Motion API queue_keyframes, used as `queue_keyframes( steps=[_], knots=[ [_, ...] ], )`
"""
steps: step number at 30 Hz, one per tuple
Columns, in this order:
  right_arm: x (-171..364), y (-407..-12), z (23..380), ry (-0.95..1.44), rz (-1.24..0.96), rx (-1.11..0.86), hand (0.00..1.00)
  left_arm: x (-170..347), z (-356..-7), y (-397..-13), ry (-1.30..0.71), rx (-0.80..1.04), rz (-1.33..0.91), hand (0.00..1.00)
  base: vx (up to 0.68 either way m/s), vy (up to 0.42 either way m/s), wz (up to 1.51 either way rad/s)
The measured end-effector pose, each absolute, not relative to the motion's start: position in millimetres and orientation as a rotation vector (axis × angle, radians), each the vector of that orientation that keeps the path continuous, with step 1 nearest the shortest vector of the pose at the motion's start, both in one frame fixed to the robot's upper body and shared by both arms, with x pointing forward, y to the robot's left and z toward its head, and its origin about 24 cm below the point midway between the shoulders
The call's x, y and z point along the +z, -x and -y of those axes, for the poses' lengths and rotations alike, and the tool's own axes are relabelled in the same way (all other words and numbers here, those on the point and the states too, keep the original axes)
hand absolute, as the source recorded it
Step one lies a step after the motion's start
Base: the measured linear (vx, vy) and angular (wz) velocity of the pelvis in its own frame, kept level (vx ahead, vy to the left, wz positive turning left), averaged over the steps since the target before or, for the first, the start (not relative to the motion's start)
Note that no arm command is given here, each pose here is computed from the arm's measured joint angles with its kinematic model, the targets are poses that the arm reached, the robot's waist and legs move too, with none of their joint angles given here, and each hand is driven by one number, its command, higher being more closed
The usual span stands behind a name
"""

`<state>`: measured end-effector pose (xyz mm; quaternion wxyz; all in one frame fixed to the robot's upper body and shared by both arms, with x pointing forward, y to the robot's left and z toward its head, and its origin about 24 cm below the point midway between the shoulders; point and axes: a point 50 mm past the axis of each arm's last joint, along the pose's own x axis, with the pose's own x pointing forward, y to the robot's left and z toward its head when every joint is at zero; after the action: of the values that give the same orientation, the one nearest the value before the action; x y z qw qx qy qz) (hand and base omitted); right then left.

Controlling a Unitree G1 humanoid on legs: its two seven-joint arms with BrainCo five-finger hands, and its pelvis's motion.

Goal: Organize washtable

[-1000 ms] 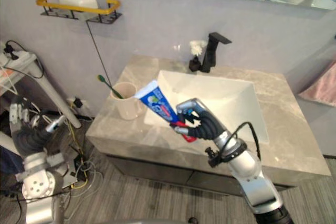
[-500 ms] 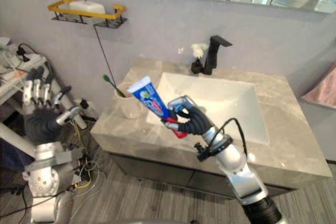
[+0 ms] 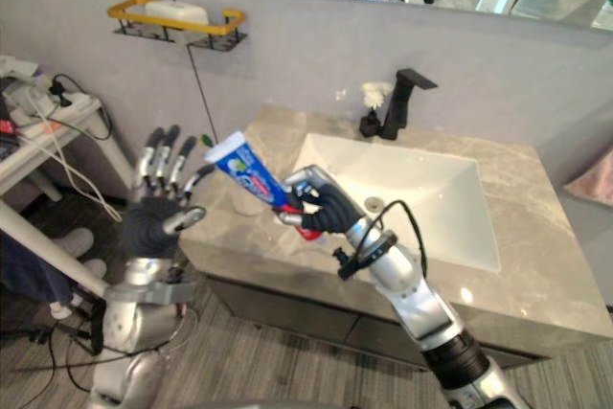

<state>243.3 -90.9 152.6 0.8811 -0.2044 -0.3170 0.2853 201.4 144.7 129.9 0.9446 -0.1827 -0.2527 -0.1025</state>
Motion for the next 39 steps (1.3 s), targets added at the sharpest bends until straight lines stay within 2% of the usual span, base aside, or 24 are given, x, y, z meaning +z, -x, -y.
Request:
queue_keyframes(
  steps=[11, 29, 30, 39],
  knots=[
    [159.1, -246.8, 80.9, 0.436, 0.694, 0.631, 1.0, 114.7, -116.7, -215.2, 0.391, -0.343, 0.412, 0.0, -0.03, -0.013, -0.05],
    [142.1, -248.6, 72.2, 0.452, 0.614, 0.698, 1.0, 122.3, -102.7, -218.1, 0.407, -0.412, 0.432, 0.0, -0.01, -0.005, 0.0],
    [141.9, -248.7, 71.9, 0.453, 0.613, 0.698, 1.0, 122.3, -102.7, -218.1, 0.407, -0.412, 0.433, 1.0, 0.0, 0.0, 0.0],
    [132.0, -249.8, 72.1, 0.467, 0.573, 0.691, 1.0, 124.0, -104.2, -219.7, 0.404, -0.399, 0.443, 1.0, 0.0, -0.002, 0.0]
  ],
)
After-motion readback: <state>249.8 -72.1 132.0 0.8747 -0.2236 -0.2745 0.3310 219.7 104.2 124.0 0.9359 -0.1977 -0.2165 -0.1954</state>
